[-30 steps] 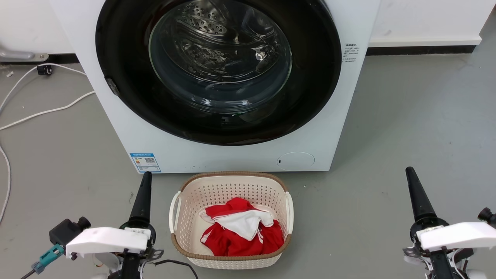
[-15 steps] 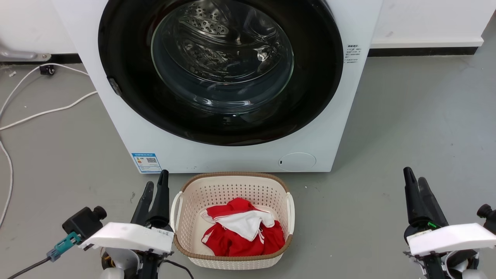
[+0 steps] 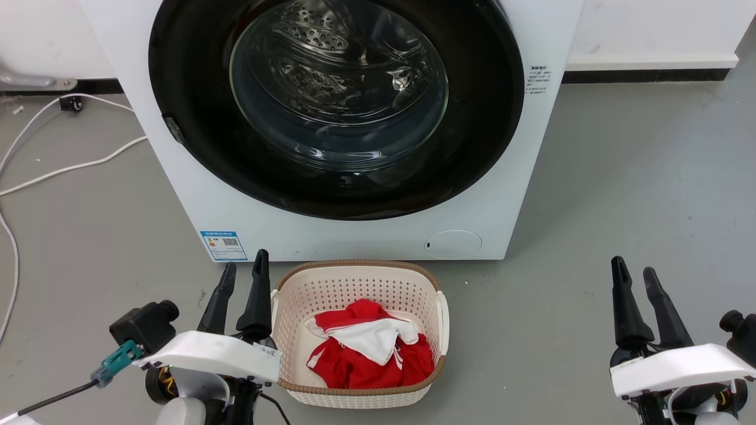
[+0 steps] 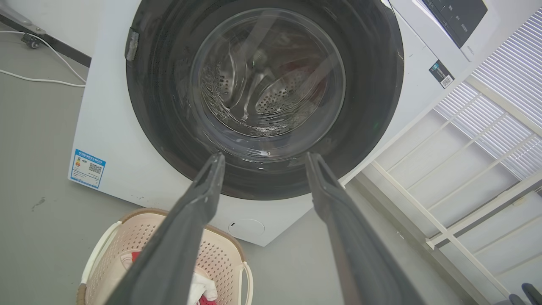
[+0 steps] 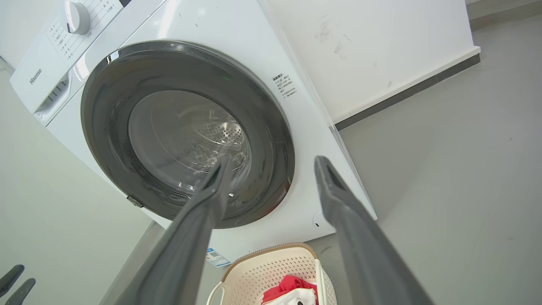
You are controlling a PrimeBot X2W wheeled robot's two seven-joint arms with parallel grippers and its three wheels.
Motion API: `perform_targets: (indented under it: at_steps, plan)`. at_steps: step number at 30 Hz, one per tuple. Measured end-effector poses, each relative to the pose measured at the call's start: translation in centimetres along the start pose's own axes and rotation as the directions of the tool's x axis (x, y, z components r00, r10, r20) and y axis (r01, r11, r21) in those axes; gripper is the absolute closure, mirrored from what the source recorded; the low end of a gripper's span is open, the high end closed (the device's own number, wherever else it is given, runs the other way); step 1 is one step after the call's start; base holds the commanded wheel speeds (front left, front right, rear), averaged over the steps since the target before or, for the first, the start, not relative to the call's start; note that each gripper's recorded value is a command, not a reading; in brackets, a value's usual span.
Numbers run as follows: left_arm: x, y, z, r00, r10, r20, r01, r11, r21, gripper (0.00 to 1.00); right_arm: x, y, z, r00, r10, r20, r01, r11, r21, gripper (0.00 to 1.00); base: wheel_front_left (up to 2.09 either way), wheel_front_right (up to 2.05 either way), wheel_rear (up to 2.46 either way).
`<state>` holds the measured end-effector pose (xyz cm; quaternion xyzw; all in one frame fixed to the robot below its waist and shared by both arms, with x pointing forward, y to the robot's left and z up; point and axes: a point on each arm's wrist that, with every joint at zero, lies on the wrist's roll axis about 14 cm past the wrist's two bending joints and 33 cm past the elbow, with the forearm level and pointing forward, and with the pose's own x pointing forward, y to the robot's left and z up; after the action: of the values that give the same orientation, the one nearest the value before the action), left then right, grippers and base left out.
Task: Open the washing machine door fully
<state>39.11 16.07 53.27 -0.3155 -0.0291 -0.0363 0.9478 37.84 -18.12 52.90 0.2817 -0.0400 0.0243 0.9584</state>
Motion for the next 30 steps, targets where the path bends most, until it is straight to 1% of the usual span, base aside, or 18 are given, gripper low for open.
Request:
perform_targets:
  at_steps: [6, 13, 23, 30]
  plan:
    - [0.2, -0.4, 0.0, 1.0, -0.011, 0.006, 0.011, 0.997, 0.08, 0.0, 0.0, 0.0, 0.0, 1.0, 0.006, 0.004, -0.006, 0.997, -0.074, 0.0, 0.0, 0.0, 0.0]
    - [0.5, -0.9, 0.1, 1.0, -0.027, 0.016, 0.024, 0.986, 0.165, 0.0, 0.1, 0.2, -0.1, 1.0, 0.018, 0.003, -0.017, 0.987, -0.161, 0.0, 0.0, 0.0, 0.0]
    - [0.6, -1.5, 0.1, 0.998, -0.051, 0.027, 0.042, 0.96, 0.275, 0.0, 0.1, 0.7, -0.1, 0.999, 0.043, 0.005, -0.04, 0.965, -0.259, 0.0, 0.0, 0.0, 0.0]
    - [0.6, -1.8, 0.0, 0.998, -0.062, 0.031, 0.047, 0.937, 0.347, 0.0, 0.2, 1.0, -0.1, 0.998, 0.056, -0.002, -0.054, 0.943, -0.327, 0.0, 0.0, 0.0, 0.0]
